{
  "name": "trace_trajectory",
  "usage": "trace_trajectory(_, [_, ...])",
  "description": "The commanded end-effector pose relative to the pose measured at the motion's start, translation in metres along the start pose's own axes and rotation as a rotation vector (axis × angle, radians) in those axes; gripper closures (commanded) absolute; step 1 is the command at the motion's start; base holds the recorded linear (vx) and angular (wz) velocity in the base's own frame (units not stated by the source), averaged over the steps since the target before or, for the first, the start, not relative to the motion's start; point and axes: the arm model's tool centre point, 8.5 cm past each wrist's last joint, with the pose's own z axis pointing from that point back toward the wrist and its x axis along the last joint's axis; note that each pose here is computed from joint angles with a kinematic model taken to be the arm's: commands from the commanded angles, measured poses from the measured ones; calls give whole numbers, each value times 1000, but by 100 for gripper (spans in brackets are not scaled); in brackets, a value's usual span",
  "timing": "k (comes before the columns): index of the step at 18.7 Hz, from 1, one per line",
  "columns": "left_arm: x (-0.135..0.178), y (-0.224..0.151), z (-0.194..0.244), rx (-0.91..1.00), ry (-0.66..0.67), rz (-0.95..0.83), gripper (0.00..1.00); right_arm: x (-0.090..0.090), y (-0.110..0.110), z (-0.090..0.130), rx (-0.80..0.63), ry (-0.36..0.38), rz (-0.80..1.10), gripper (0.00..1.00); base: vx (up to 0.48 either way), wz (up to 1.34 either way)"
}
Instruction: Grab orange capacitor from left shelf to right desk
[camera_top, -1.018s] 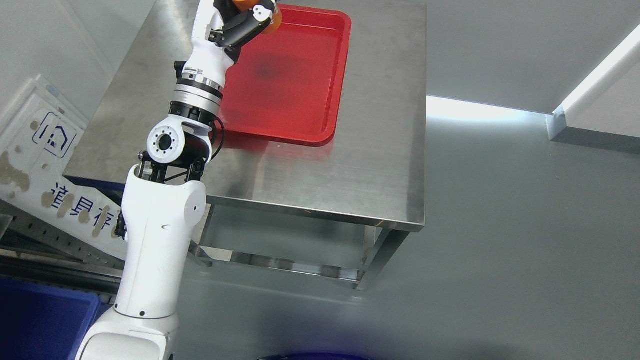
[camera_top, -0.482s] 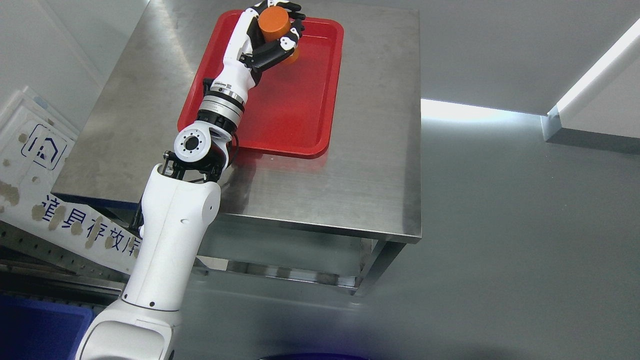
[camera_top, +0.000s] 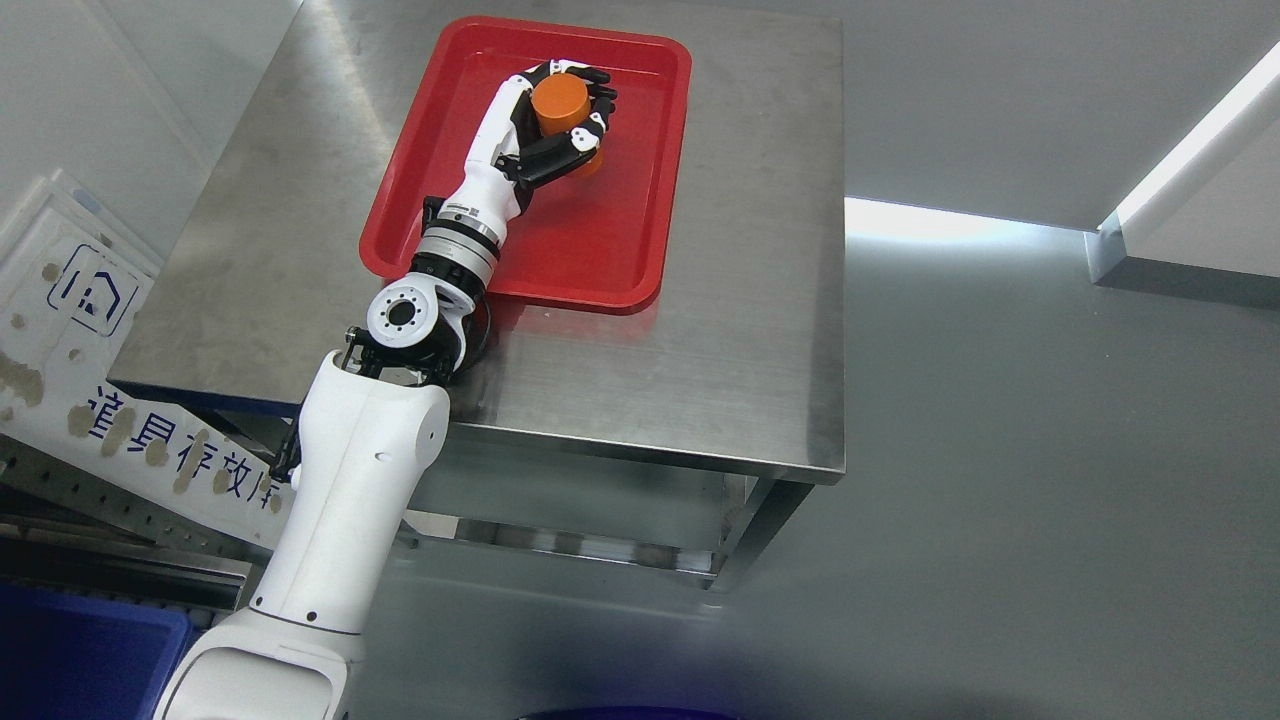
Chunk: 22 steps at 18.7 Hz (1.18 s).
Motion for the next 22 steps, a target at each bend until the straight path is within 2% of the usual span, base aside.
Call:
trace_trajectory(1, [-26,7,6,6,78,-15,80,-14,-11,0,-17,10,-13,0,0,0])
trace_trajectory(4, [-24,7,5,6,69,-16,69,-14,-11,0,-17,10,-13,0,0,0])
trace_trajectory(8, [7,9,-13,-3,-11,-34,40,-14,-11,0,-17,10,-13,0,0,10])
trace_trajectory(9, [14,9,-17,-6,-25,-38,36,-14,-11,0,-17,10,-13,0,0,0])
trace_trajectory(14, [30,8,-25,-13,-72,-49,23,-14,-11,0,-17,10,-11,0,0,0])
trace_trajectory(15, [40,9,-27,-12,-109,-53,19,-14,-11,0,-17,10,-11,0,0,0])
trace_trajectory(18, [80,15,-28,4,-236,-56,18,-14,-11,0,-17,10,-13,0,0,0])
trace_trajectory(22, [129,63,-11,138,-379,-29,13,-14,-11,0,-17,10,-13,0,0,0])
